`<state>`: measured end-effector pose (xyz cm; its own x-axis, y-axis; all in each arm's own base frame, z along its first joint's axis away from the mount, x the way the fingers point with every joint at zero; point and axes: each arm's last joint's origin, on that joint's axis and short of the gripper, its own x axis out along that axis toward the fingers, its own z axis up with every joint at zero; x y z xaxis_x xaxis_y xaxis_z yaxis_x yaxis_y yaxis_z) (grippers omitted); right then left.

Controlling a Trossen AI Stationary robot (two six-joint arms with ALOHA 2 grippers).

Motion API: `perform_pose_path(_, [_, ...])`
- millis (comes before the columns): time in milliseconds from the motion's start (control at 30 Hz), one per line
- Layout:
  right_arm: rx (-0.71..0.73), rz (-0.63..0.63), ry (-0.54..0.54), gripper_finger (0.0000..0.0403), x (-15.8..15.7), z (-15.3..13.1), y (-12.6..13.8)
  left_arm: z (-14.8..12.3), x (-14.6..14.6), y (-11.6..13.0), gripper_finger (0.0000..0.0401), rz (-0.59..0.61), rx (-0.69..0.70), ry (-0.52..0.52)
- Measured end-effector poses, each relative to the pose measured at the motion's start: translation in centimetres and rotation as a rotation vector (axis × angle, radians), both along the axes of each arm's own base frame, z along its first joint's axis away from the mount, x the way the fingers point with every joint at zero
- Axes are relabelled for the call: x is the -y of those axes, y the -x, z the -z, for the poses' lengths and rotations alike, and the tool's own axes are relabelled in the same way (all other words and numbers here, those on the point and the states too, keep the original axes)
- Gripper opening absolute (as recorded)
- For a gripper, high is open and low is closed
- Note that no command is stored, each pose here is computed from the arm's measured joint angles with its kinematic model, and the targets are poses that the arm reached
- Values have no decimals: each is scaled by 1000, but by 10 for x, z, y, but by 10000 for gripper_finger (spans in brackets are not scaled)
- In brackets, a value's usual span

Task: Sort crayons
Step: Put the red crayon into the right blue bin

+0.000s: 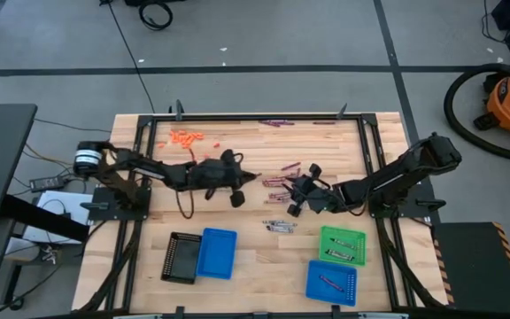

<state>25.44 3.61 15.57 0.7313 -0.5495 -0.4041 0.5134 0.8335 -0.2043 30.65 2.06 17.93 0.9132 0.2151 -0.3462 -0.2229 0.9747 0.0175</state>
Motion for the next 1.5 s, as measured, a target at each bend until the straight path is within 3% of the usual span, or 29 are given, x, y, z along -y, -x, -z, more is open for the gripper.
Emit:
perform_pose_path(200, [-27,60,-118,105,13,-27,20,-17,26,-18,26,140,57,17])
perform_pose_path(333, [47,96,-167,102,16,-49,38,-30,43,-38,27,193,76,20])
perform_pose_path(633, [162,98,-169,101,19,-79,65,-32,82,-96,27,316,64,48])
perform_pose_path(800, [176,63,-226,101,13,-82,74,-33,98,-131,27,492,111,194])
perform_pose_path(967, [170,39,-244,101,4,-74,79,-27,118,-156,27,567,118,210])
perform_pose_path(1500, [141,15,-187,101,-4,-73,87,-10,145,-219,27,601,25,196])
